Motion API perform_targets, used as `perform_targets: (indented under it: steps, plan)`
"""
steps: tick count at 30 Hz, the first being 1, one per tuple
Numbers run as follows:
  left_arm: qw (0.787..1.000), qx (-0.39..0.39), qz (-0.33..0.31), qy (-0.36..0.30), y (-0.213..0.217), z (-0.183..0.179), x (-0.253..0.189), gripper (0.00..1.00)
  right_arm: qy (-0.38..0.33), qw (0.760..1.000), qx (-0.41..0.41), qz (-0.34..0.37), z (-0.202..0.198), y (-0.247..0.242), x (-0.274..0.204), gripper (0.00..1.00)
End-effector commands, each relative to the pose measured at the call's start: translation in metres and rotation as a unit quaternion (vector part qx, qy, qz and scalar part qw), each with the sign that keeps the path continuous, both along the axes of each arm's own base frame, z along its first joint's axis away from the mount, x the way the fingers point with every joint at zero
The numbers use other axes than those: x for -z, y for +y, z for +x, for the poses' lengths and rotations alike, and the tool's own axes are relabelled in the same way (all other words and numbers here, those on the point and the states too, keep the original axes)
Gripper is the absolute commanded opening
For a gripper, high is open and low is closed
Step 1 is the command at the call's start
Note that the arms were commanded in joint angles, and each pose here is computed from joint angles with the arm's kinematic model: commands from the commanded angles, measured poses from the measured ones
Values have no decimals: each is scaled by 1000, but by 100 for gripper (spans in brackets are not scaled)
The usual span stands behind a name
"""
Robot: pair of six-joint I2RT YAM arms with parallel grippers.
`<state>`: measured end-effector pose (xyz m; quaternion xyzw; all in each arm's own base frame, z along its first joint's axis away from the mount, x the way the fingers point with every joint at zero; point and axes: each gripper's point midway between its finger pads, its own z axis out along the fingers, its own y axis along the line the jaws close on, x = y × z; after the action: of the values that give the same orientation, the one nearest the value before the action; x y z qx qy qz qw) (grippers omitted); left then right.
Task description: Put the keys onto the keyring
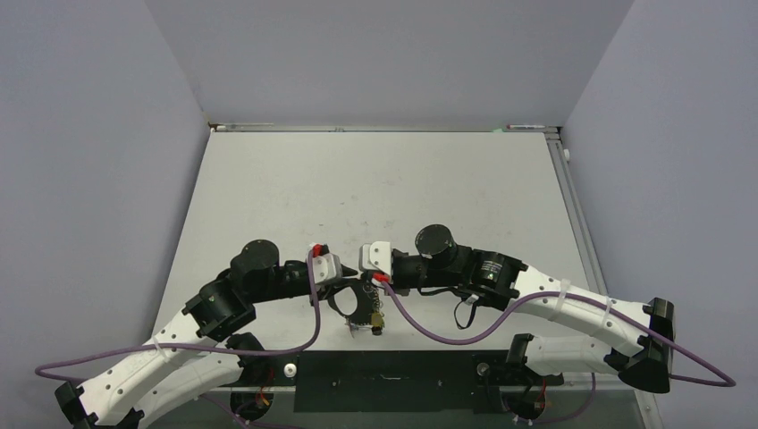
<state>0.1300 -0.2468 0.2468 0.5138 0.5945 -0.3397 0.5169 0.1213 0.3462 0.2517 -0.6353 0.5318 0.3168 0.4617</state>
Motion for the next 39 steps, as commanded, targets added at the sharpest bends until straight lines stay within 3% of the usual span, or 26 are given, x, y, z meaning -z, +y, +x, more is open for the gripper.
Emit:
perform_targets:
  steps: [1,8,12,18,19,23,25,30,39]
  plan:
    - [999,9,-30,-22,-5,-1,-26,16,-20,999,-7,36,0,9,-28,5]
    - [999,11,-34,-23,-5,-2,-28,14,-18,999,-8,28,0,11,-24,5]
    - [999,10,-29,-24,-5,-1,-25,0,-18,999,-9,26,0,11,-23,5]
    - [998,-4,-42,-39,1,1,-35,0,-18,999,2,36,2,11,-29,6]
    - [998,-9,-46,-42,2,2,-37,0,-18,999,8,41,4,10,-31,13]
    - [997,-17,-56,-49,6,2,-41,0,-25,996,20,81,5,3,-54,59]
    - [996,-17,-64,-51,6,1,-44,0,-29,994,21,106,3,-3,-67,66]
    - [993,-12,-103,-52,8,-2,-52,0,-41,985,15,165,-4,-18,-92,66]
    - [971,16,-226,-69,19,-12,-83,0,-35,981,-18,192,-17,-19,-100,61]
